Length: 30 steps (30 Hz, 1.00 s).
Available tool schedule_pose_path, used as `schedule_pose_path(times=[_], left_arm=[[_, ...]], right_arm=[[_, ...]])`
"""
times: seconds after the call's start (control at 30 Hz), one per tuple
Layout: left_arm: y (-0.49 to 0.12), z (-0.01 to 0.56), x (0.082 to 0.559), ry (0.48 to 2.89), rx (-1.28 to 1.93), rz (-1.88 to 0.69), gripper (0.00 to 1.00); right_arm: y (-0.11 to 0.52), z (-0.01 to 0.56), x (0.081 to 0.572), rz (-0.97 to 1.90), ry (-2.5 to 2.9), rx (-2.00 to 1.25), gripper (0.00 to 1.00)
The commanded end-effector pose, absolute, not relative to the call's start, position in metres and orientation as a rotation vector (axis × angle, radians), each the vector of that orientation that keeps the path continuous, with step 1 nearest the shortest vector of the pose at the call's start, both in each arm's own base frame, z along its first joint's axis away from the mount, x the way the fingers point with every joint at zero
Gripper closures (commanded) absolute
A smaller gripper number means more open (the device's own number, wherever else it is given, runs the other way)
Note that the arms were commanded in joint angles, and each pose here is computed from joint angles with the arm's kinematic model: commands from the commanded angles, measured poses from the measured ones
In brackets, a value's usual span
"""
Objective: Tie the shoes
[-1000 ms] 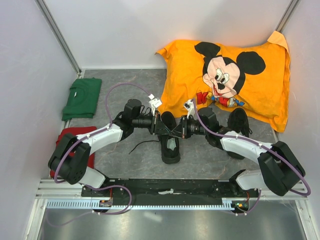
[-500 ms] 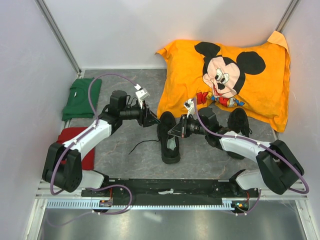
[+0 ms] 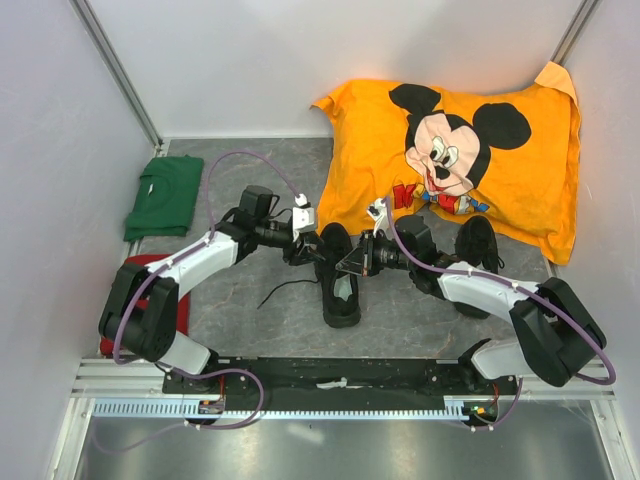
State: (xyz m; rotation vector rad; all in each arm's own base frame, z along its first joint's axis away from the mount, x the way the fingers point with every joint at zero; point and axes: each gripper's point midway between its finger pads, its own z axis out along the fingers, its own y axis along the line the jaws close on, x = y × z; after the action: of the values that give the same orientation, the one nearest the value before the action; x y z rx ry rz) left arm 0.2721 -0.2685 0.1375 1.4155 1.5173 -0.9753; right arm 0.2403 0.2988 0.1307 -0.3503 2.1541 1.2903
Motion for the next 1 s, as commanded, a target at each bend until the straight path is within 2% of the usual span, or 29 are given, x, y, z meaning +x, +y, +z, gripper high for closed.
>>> schedule_pose_path(times=[0.0, 0.27, 0.37, 0.47, 0.5, 0.57, 0.67, 0.7, 0.77, 0.8, 0.9, 0.97], left_arm=[[-0.283, 0.149, 0.280, 1.298, 1.556, -0.917, 0.46], [-0.296, 0.143, 0.267, 1.240, 1.623, -1.006, 0.52], [-0.299, 0.142, 0.256, 1.180, 1.673, -1.033, 0.60], [-0.299, 0.140, 0.252, 1.185, 1.690, -1.064, 0.72], [-0.298, 0.142, 0.251, 1.208, 1.693, -1.079, 0.86], [-0.296, 0.142, 0.254, 1.258, 1.691, -1.074, 0.93], [-0.282, 0.149, 0.269, 1.409, 1.575, -1.075, 0.97], [-0.271, 0.148, 0.278, 1.469, 1.514, -1.060, 0.98], [-0.264, 0.157, 0.293, 1.571, 1.378, -1.074, 0.98], [-0.257, 0.162, 0.301, 1.609, 1.320, -1.078, 0.98], [-0.253, 0.168, 0.309, 1.743, 1.178, -1.140, 0.98], [-0.250, 0.163, 0.309, 1.852, 1.095, -1.159, 0.98]], right_arm=[[0.304, 0.147, 0.249, 1.293, 2.094, -0.383, 1.00], [0.306, 0.146, 0.249, 1.288, 2.099, -0.397, 1.00], [0.306, 0.147, 0.251, 1.286, 2.092, -0.406, 1.00], [0.307, 0.151, 0.251, 1.279, 2.077, -0.437, 1.00], [0.307, 0.150, 0.251, 1.277, 2.081, -0.448, 1.00], [0.308, 0.160, 0.251, 1.265, 2.052, -0.502, 1.00], [0.304, 0.175, 0.248, 1.192, 2.003, -0.673, 0.84], [0.298, 0.170, 0.244, 1.134, 2.001, -0.766, 0.69], [0.294, 0.187, 0.243, 1.087, 1.941, -0.858, 0.57], [0.290, 0.183, 0.237, 1.053, 1.929, -0.945, 0.46], [0.287, 0.194, 0.234, 0.995, 1.871, -1.068, 0.31], [0.297, 0.202, 0.233, 0.929, 1.769, -1.205, 0.26]])
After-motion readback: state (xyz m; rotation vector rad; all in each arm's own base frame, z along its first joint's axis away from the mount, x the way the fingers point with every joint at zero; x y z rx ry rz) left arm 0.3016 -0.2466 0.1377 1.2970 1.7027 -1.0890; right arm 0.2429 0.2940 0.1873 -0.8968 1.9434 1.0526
